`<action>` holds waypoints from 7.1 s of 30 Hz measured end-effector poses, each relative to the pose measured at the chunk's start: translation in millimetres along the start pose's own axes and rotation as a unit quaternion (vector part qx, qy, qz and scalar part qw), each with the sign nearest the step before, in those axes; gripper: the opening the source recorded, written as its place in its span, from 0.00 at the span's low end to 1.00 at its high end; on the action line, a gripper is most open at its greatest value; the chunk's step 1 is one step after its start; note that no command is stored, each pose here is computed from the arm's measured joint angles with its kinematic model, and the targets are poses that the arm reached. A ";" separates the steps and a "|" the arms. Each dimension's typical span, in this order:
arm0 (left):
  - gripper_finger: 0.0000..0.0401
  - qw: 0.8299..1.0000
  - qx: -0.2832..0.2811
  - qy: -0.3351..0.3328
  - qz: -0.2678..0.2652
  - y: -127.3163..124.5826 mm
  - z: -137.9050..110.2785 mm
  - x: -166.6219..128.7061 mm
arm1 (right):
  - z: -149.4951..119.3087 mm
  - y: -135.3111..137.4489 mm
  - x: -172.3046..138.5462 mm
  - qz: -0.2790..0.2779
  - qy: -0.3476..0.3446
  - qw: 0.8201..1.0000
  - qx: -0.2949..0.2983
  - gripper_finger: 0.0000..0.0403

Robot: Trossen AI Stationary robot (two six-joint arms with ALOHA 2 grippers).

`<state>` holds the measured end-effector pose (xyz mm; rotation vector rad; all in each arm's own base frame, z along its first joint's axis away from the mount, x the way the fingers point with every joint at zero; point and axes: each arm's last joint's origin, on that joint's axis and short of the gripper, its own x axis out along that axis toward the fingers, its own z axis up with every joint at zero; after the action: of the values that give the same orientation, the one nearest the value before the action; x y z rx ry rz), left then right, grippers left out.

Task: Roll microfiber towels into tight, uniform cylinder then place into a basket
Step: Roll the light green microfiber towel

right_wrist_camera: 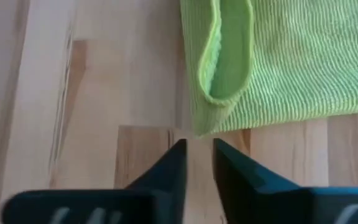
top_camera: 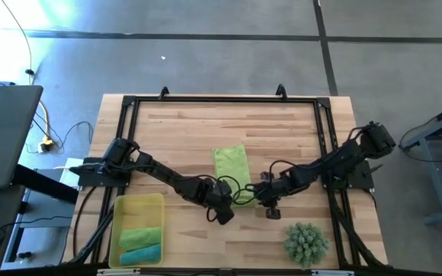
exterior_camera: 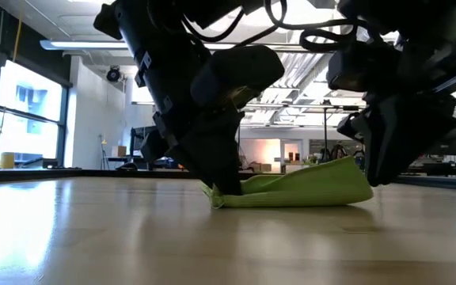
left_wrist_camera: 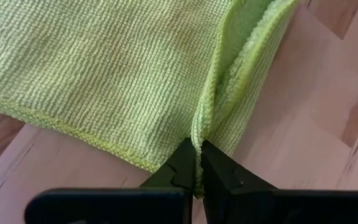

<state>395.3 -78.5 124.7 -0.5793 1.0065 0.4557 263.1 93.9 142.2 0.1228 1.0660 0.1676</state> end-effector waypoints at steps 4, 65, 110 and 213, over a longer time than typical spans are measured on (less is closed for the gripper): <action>0.01 1.000 0.001 0.001 0.003 0.5 -0.3 0.1 | -1.1 0.8 -4.3 0.014 0.009 1.000 -0.005 0.28; 0.39 0.983 0.146 -0.083 0.073 5.1 16.1 -49.1 | -3.1 1.7 29.3 -0.056 -0.013 0.997 -0.042 0.31; 0.17 0.970 0.240 0.009 0.032 3.2 -7.7 13.2 | 2.6 12.5 -0.5 -0.029 -0.048 0.994 -0.094 0.31; 0.05 0.991 -0.123 0.045 -0.029 6.3 6.2 7.1 | -9.3 23.8 8.9 -0.109 -0.006 0.928 -0.356 0.31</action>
<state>398.8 -69.0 119.5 -0.8538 1.0228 0.5098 257.2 119.2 134.4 -0.6496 0.9422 0.3420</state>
